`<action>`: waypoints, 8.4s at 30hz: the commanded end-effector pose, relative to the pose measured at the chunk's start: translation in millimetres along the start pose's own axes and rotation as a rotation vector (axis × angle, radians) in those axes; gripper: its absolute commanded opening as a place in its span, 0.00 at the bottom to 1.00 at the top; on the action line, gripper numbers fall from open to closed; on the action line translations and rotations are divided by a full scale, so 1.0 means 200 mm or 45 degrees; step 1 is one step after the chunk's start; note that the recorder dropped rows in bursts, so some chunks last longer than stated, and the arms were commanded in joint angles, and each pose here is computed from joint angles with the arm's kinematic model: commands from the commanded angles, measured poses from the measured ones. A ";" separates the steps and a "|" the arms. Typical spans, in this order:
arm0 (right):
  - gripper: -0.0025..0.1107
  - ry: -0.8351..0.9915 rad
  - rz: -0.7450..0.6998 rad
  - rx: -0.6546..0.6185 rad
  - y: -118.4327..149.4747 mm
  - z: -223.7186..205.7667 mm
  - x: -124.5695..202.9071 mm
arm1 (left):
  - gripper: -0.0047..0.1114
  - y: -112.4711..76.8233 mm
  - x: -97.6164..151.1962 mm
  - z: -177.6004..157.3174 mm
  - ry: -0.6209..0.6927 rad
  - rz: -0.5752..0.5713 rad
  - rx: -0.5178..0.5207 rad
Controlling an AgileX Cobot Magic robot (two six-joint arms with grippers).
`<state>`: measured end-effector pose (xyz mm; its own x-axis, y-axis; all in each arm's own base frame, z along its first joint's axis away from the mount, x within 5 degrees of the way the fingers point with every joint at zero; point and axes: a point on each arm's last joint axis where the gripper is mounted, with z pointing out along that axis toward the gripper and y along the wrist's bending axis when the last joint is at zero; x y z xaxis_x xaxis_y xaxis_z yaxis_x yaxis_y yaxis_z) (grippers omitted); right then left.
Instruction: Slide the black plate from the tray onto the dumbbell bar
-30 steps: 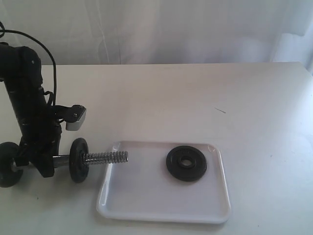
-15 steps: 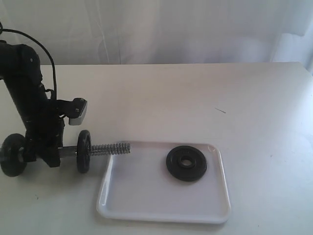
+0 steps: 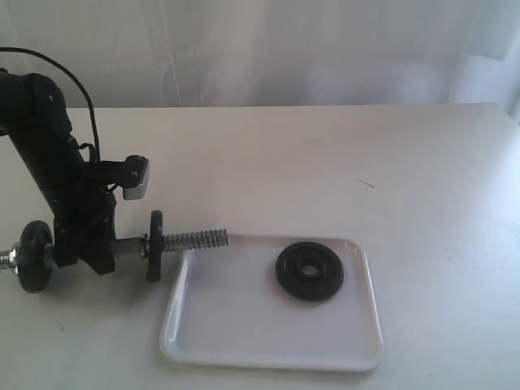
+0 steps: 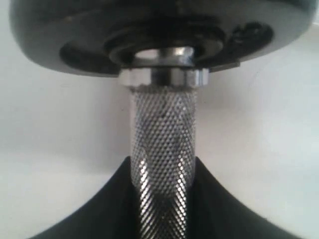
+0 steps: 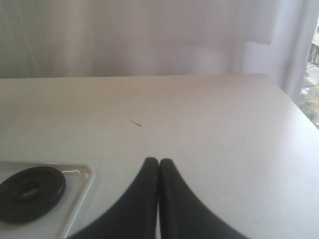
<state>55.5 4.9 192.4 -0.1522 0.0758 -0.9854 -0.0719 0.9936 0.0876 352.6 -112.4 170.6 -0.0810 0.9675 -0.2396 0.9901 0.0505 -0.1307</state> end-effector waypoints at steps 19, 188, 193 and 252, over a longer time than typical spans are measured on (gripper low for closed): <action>0.02 -0.234 0.729 -0.094 0.01 -0.01 -0.09 | 0.04 -0.06 -0.04 -0.05 -0.072 -0.032 0.103; 0.02 1.552 -0.525 -0.604 0.80 1.38 0.08 | 0.04 -0.01 -0.14 0.10 -0.267 0.186 0.006; 0.02 1.532 -0.540 -0.624 0.81 1.38 0.06 | 0.04 0.00 -0.14 0.10 -0.267 0.183 -0.016; 0.02 0.896 0.276 -1.411 0.68 1.47 -0.29 | 0.04 -0.10 -0.20 -0.20 -0.597 0.232 -0.073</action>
<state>342.4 161.2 210.2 -0.7217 -0.2402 -0.6491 -0.6835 0.3951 0.6138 349.8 -132.1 195.7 0.0758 0.8375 -0.5412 0.9968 -0.0781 0.0187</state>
